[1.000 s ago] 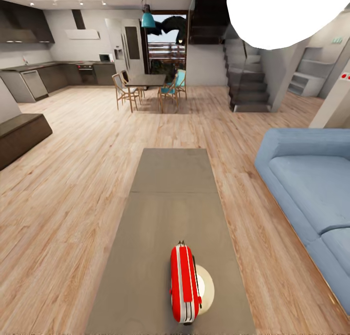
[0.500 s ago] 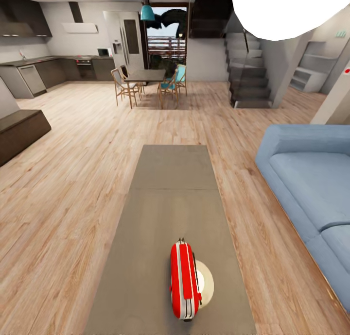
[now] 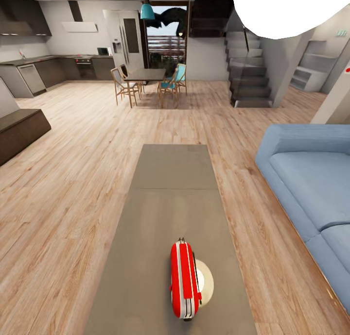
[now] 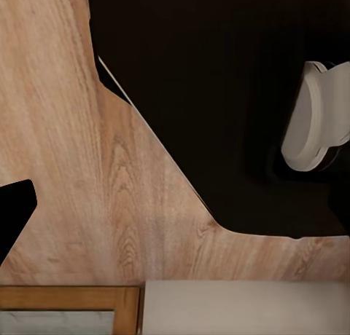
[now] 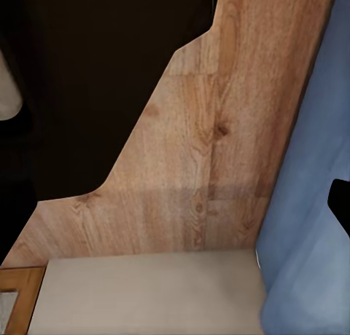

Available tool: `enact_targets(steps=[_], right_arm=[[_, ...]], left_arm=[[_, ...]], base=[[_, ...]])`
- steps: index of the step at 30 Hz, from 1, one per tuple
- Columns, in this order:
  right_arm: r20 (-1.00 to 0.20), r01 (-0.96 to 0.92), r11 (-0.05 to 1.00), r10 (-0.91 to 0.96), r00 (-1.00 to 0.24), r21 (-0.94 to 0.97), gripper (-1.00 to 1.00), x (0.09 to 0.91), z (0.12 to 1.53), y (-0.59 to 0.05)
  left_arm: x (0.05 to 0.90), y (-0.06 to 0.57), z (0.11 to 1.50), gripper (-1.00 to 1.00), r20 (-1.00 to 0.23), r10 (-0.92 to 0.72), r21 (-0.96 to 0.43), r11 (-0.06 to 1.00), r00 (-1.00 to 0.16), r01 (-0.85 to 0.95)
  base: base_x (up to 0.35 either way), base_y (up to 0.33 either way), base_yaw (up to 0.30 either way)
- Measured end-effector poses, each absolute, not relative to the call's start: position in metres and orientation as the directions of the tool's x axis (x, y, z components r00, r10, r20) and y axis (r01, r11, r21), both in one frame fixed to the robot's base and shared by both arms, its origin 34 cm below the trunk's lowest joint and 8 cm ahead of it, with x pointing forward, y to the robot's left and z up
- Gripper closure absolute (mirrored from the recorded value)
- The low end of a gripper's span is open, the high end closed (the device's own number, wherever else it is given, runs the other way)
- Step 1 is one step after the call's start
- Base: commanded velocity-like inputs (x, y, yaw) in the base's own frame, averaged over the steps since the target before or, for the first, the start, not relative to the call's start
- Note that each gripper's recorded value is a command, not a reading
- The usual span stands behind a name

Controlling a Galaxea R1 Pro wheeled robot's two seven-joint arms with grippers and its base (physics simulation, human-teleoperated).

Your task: Turn on the radio receiver that's on the table in the living room.

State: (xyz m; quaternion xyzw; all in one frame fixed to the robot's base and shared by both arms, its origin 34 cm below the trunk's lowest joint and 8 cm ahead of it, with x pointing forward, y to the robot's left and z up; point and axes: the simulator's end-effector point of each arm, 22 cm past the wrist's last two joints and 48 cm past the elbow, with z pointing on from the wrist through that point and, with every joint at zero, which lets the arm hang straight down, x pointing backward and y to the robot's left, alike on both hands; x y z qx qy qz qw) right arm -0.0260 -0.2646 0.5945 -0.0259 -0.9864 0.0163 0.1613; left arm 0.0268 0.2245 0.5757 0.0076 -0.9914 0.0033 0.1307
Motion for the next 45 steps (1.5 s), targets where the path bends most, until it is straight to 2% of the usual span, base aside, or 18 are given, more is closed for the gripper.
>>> enact_targets(steps=[11,20,34,45], right_arm=[[0.318,0.041,0.998,0.051,-0.947,-0.037,-1.00,-0.026,0.595,-0.263],[0.358,0.004,0.995,0.039,-0.933,-0.099,-1.00,-0.069,0.615,-0.305],[0.164,-0.072,0.997,-0.064,-0.984,-0.043,-1.00,0.021,0.582,-0.286],[0.133,-0.072,0.996,-0.065,-0.989,-0.048,-1.00,0.037,0.578,-0.286]], left_arm=[[0.027,0.224,0.576,-1.00,0.259,-0.014,-0.005,1.000,-0.966,-0.016],[-0.024,0.242,0.594,-1.00,0.310,-0.023,0.030,0.999,-0.951,-0.015],[-0.030,0.247,0.597,-1.00,0.312,-0.026,0.038,0.999,-0.950,-0.014],[-0.036,0.247,0.599,-1.00,0.329,-0.025,0.037,0.999,-0.944,-0.014]], base=[[0.000,0.000,0.000],[0.000,0.000,0.000],[0.000,0.000,-0.076],[0.000,0.000,-0.102]])
